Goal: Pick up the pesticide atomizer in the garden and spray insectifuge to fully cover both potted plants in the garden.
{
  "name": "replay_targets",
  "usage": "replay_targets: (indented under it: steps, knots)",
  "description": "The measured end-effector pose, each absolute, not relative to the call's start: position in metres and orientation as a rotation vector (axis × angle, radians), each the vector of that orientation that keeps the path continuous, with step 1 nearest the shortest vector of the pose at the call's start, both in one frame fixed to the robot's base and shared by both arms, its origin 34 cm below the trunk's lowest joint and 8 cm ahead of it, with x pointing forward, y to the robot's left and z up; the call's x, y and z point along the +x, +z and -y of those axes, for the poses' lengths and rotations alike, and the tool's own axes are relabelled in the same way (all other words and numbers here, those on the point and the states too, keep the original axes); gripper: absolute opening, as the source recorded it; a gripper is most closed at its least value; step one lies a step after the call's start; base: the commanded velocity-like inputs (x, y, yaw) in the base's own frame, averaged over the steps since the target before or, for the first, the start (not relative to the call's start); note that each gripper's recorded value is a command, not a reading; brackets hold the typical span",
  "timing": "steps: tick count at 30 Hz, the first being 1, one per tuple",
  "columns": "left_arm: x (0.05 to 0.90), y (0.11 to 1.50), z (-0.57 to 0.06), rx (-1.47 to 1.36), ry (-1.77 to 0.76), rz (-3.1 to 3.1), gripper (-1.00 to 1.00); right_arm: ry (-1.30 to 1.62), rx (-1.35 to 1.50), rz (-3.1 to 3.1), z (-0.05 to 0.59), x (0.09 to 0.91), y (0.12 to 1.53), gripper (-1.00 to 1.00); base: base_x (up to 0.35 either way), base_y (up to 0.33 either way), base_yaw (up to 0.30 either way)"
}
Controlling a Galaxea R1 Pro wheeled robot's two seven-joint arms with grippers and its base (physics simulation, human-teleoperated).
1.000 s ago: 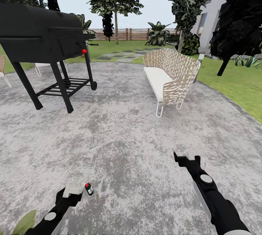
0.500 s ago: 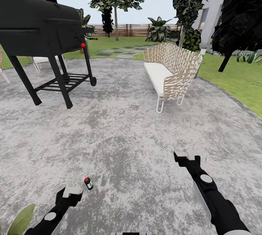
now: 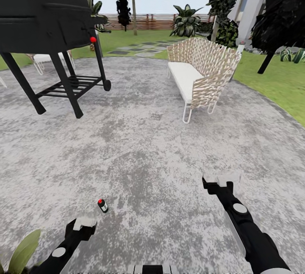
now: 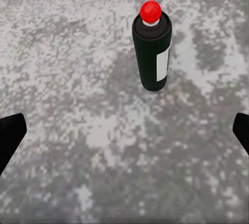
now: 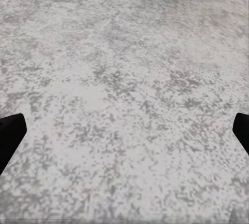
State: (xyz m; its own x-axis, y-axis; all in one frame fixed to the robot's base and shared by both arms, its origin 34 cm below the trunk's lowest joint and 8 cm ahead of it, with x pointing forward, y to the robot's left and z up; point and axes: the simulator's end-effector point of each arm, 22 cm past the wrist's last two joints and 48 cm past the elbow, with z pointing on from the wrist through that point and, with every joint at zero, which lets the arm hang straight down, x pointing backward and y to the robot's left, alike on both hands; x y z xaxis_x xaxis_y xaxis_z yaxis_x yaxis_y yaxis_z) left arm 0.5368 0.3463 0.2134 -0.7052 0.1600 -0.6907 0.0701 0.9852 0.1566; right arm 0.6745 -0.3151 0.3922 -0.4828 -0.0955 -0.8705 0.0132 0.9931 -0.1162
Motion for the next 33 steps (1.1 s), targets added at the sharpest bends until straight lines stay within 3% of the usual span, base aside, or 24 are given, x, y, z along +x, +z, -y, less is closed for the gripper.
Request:
replay_targets:
  steps: [33]
  knots:
    - [0.499,0.158,-0.346,0.175,0.145,-2.472,1.0,-0.127,-0.065,-2.192,0.314,0.656,0.319,1.0,0.0,0.0,0.0]
